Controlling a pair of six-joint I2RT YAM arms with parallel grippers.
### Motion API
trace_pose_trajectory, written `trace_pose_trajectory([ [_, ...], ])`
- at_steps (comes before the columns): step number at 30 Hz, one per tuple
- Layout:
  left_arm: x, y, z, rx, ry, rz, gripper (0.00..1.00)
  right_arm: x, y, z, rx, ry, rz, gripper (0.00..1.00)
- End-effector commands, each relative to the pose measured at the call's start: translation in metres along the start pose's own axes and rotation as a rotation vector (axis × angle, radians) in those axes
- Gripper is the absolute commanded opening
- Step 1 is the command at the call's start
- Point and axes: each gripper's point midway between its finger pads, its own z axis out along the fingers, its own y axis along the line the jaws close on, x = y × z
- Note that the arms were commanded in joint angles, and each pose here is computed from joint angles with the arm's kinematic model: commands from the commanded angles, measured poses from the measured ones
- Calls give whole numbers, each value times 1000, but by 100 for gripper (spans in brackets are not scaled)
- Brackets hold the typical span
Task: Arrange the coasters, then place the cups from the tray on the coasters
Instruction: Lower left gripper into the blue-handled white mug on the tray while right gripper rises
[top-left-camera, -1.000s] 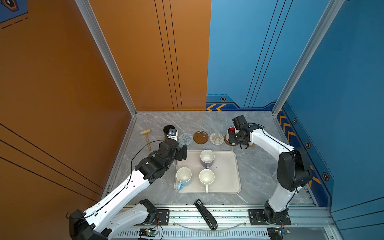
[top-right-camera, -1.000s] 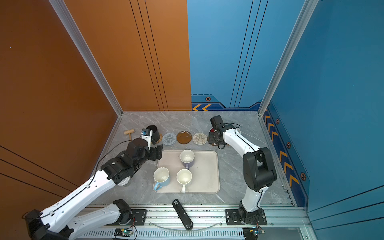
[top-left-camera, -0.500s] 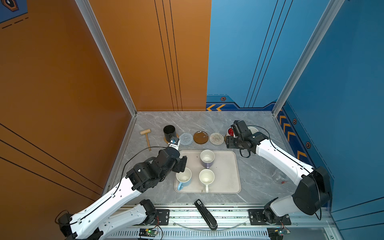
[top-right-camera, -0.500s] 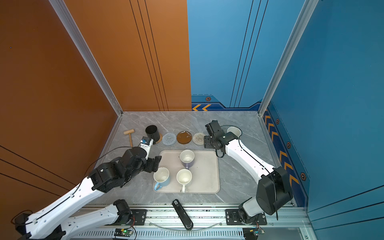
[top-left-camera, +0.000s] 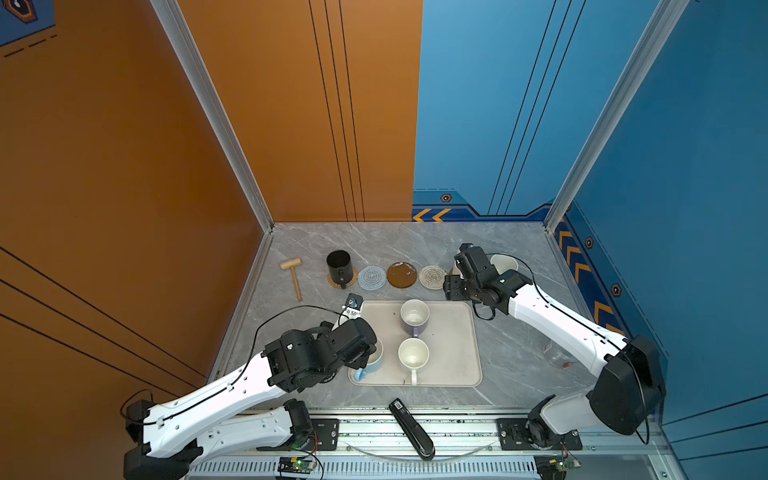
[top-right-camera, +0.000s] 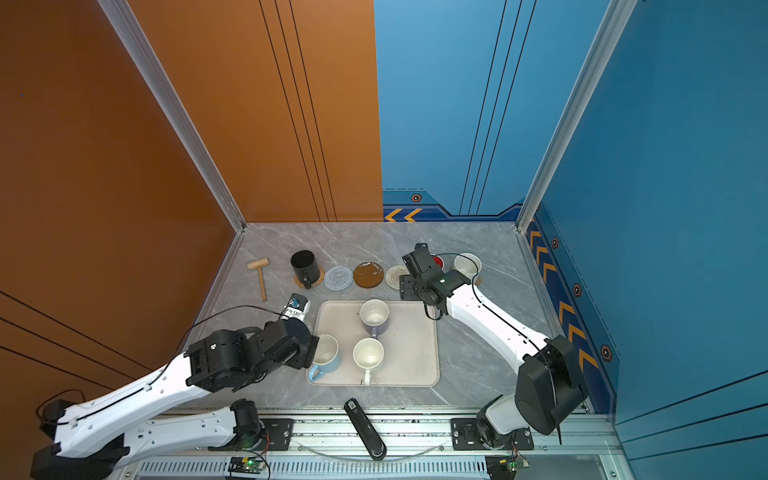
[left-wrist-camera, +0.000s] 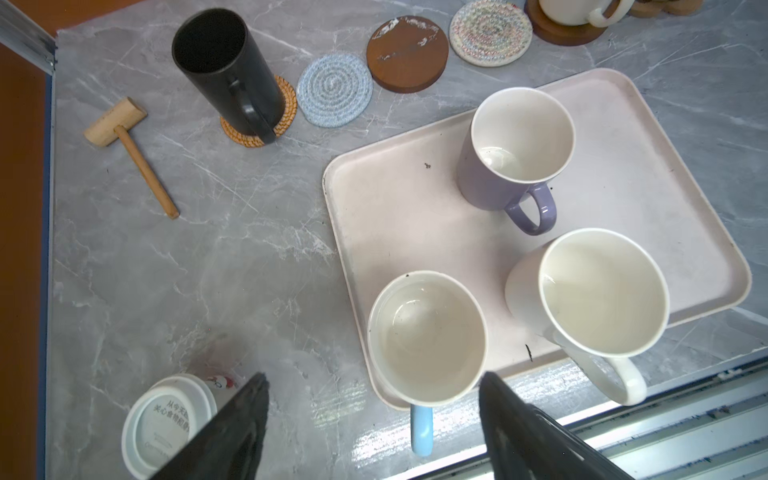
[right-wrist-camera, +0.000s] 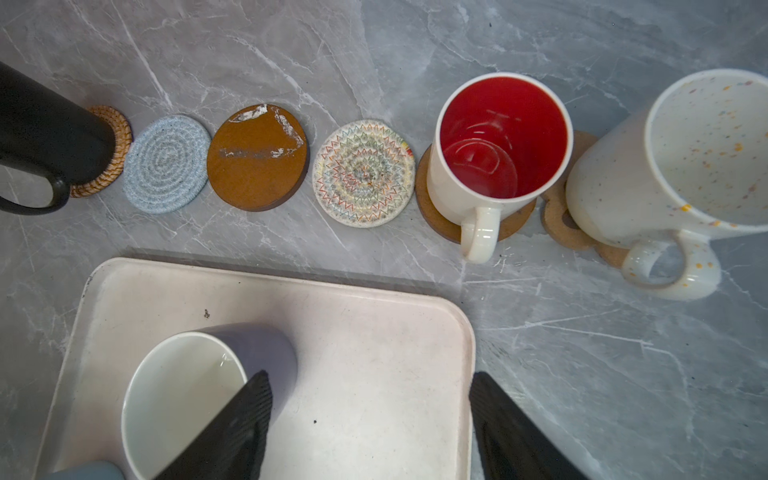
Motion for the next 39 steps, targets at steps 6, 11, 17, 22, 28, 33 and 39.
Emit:
trace_pose_trajectory([
  [6, 36, 19, 4, -81, 62, -65, 78, 2, 15, 15, -18, 12, -1, 74],
  [11, 46, 21, 5, -74, 70, -81, 76, 4, 24, 21, -23, 25, -18, 74],
  [17, 53, 18, 11, -95, 84, -48, 76, 3, 31, 25, -34, 33, -25, 74],
  [22, 59, 13, 15, -103, 110, -31, 75, 3, 30, 24, -29, 34, -27, 75],
  [28, 73, 9, 18, -86, 148, -27, 72, 7, 31, 31, -26, 53, -28, 75],
  [33, 84, 7, 21, -70, 175, -20, 71, 11, 34, 38, -27, 75, -33, 75],
  [39, 87, -12, 31, -12, 189, 13, 71, 14, 35, 44, -25, 88, -32, 75],
])
